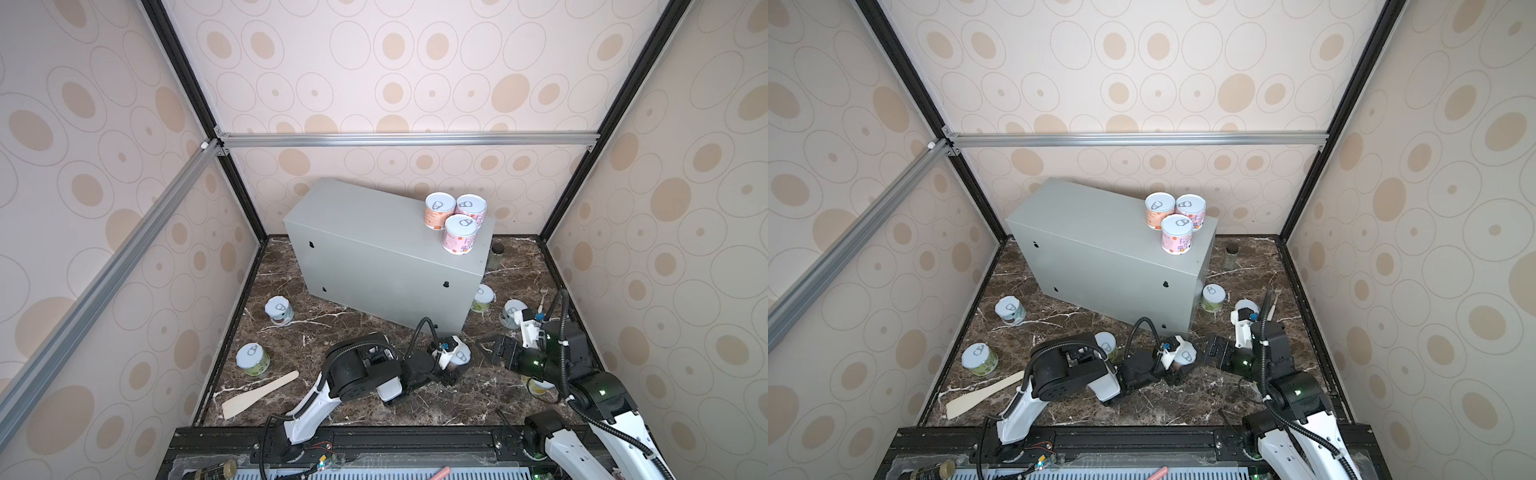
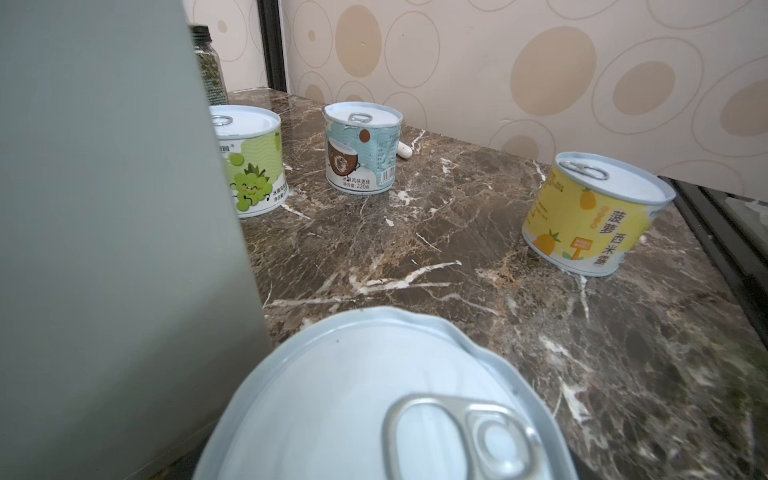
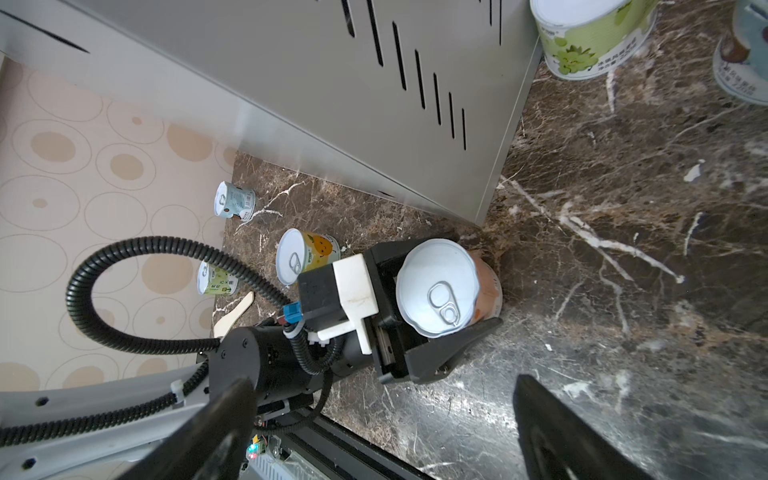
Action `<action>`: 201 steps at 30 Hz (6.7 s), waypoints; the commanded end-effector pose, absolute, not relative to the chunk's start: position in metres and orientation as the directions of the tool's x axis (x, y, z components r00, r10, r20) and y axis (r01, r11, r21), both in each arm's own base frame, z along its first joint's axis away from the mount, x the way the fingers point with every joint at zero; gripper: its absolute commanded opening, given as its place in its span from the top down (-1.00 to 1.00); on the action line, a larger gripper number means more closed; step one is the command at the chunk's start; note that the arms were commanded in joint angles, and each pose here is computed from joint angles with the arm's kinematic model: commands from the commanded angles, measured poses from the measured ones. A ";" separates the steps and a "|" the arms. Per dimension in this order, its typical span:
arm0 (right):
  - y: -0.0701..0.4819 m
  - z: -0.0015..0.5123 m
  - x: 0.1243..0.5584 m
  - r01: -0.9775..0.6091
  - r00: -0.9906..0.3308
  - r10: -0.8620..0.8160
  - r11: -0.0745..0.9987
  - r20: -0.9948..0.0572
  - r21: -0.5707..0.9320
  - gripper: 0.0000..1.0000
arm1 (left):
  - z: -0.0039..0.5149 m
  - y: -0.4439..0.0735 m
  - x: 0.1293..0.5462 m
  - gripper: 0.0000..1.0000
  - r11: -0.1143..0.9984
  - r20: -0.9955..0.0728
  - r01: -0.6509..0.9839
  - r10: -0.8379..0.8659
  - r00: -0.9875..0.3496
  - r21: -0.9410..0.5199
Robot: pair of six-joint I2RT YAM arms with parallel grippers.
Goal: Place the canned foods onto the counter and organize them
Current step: 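Close the left gripper around the orange-labelled can on the table, then lift the orange-labelled can with the left gripper up toward the cabinet top, then carry the can over the cabinet top beside the other cans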
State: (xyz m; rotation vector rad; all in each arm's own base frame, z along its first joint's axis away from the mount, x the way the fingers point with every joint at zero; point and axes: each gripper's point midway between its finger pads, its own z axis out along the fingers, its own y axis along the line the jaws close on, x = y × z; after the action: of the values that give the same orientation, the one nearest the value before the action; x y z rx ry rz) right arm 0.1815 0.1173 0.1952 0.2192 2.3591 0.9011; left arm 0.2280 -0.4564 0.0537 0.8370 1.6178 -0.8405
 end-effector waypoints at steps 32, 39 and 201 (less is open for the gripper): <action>0.094 0.233 0.177 -0.158 -0.695 0.264 0.851 -0.669 0.500 -0.97 | 0.243 -0.399 0.197 -0.40 0.513 -0.979 0.849 0.077 -0.191 -0.125; 0.093 0.232 0.178 -0.165 -0.675 0.273 0.850 -0.686 0.500 -0.97 | 0.274 -0.373 0.192 -0.40 0.527 -0.979 0.845 0.114 -0.167 -0.083; 0.107 0.306 0.195 -0.308 -0.595 0.204 0.835 -0.778 0.455 -0.97 | 0.407 -0.283 0.347 -0.06 0.675 -0.994 0.730 -0.084 -0.073 -0.110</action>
State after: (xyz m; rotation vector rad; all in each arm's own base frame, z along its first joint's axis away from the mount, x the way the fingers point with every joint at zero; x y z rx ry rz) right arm 0.1981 0.1083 0.3126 -0.0579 2.0730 0.7309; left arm 0.3436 -0.2836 0.3795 0.5749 1.5771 -0.7131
